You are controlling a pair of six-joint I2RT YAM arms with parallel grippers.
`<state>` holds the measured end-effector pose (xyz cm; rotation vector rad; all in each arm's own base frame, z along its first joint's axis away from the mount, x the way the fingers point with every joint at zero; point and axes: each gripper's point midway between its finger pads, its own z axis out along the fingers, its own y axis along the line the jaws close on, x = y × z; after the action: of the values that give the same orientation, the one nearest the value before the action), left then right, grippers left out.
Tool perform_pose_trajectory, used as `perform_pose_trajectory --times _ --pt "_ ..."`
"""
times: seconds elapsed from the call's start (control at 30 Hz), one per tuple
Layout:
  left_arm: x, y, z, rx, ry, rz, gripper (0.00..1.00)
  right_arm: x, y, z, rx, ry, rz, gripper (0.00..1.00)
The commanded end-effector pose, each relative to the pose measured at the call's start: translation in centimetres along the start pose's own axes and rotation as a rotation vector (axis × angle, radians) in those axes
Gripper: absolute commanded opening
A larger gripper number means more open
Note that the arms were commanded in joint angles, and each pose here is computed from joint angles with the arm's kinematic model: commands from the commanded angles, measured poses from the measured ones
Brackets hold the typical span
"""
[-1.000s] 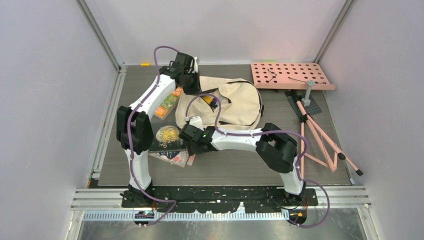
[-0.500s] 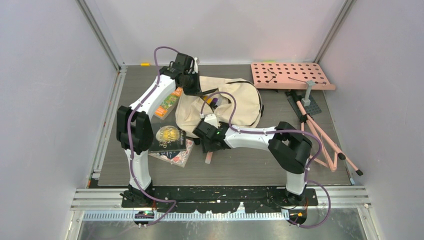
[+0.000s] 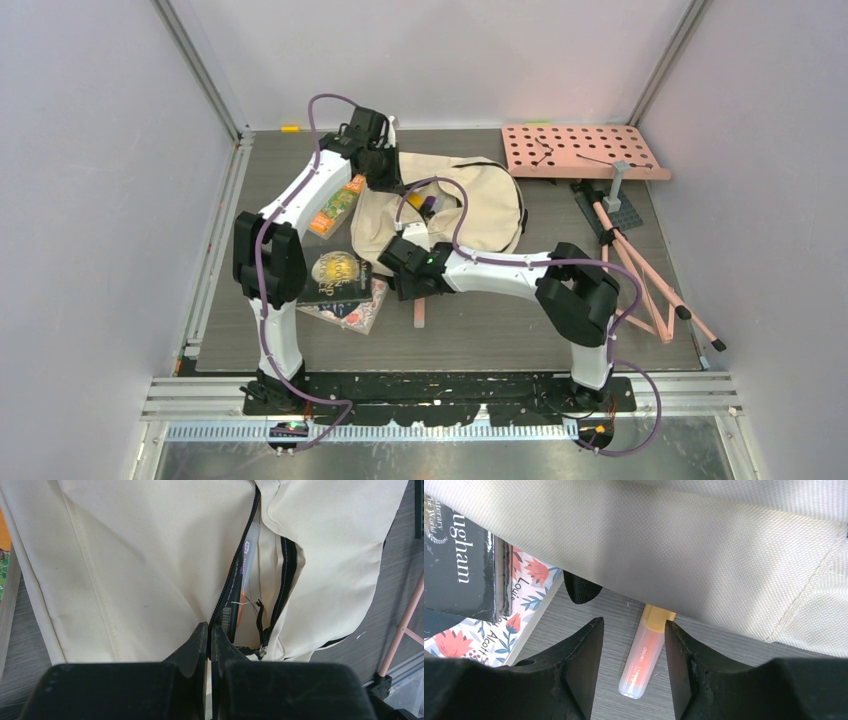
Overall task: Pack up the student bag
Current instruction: Pick up the stationery from the center of the board.
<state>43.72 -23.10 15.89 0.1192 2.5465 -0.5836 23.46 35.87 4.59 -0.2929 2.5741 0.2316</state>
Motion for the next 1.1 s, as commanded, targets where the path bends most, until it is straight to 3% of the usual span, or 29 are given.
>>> perform_pose_trajectory --times 0.0,0.67,0.87,1.07 --pt "-2.9 0.1 -2.0 -0.001 -0.109 0.031 0.0 -0.3 -0.4 -0.1 0.048 -0.009 0.02 0.51" --pt "-2.7 -0.1 -1.4 0.012 -0.096 0.022 0.0 1.5 -1.7 1.9 0.115 0.069 0.031 0.37" --pt "-2.4 0.0 -1.2 0.016 -0.089 0.019 0.0 1.7 -2.2 2.2 0.127 0.076 0.018 0.21" --pt "-1.9 -0.4 -1.1 0.039 -0.075 -0.014 0.0 -0.6 -1.6 -1.7 0.044 0.019 -0.005 0.02"
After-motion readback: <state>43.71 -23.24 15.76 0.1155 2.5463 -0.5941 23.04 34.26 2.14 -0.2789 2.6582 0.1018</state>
